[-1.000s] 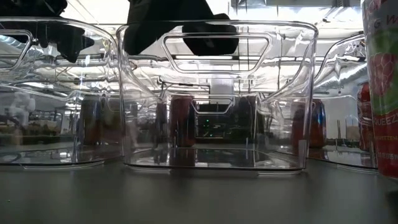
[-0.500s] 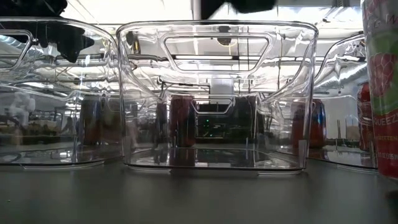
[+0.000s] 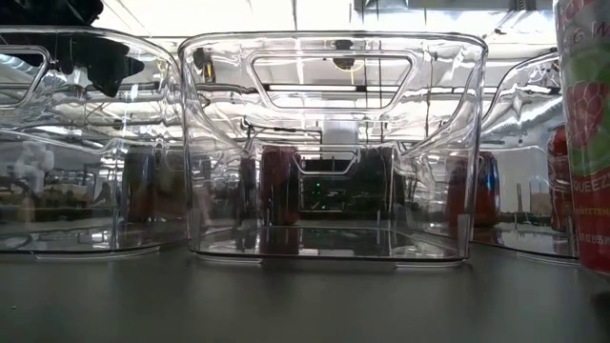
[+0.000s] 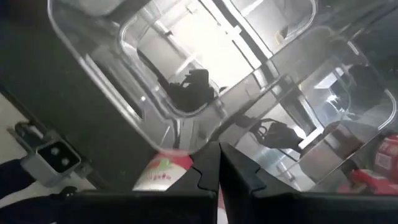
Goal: Sort soda cans
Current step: Put the pink-white soda can into the center transparent bin
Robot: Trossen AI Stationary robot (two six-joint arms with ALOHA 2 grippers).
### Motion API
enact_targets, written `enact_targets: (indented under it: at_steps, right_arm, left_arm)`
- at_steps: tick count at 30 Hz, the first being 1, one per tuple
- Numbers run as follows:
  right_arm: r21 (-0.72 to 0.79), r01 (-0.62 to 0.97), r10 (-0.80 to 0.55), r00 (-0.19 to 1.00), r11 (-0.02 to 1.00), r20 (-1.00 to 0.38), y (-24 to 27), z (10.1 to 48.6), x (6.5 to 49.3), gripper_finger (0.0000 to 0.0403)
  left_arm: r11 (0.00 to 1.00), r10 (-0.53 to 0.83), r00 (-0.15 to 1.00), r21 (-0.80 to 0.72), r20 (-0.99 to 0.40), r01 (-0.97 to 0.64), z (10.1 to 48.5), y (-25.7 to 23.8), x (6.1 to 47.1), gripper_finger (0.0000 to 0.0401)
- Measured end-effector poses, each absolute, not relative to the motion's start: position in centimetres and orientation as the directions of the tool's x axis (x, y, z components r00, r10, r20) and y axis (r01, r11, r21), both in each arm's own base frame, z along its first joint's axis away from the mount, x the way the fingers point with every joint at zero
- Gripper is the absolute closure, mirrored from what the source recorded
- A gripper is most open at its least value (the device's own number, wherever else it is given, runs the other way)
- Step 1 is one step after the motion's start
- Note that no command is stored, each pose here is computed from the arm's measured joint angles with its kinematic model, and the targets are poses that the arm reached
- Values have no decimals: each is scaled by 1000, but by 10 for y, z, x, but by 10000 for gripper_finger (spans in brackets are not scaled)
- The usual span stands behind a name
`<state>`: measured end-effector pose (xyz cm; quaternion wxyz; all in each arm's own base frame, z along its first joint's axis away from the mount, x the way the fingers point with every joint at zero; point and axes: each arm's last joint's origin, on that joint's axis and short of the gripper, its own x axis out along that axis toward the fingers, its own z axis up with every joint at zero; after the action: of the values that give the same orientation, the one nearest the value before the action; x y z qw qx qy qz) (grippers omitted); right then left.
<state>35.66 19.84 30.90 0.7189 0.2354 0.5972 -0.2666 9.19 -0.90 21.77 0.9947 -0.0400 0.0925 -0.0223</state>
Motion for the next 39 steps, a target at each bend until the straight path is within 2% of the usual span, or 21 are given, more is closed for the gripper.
enact_targets:
  at_steps: [9,13,20,25,33,39]
  right_arm:
    - [-8,632,-158,181,775,-971,210,308,350,403]
    - [-47,614,-177,154,788,-972,205,299,347,403]
    - [80,602,-115,279,795,-953,173,289,332,403]
    - [184,656,-77,347,732,-935,149,291,288,403]
    - [358,704,18,440,613,-898,144,330,229,403]
    - [305,820,63,315,484,-947,166,337,201,403]
  left_arm:
    - [996,-53,982,-84,-183,38,218,-9,92,211]
    - [996,-54,982,-84,-182,39,218,-9,92,211]
    - [996,-55,982,-84,-182,40,218,-9,92,211]
    - [996,-55,982,-84,-182,40,218,-9,92,211]
    - [996,-54,982,-84,-182,40,218,-9,92,211]
    - [996,-55,982,-84,-182,40,218,-9,92,211]
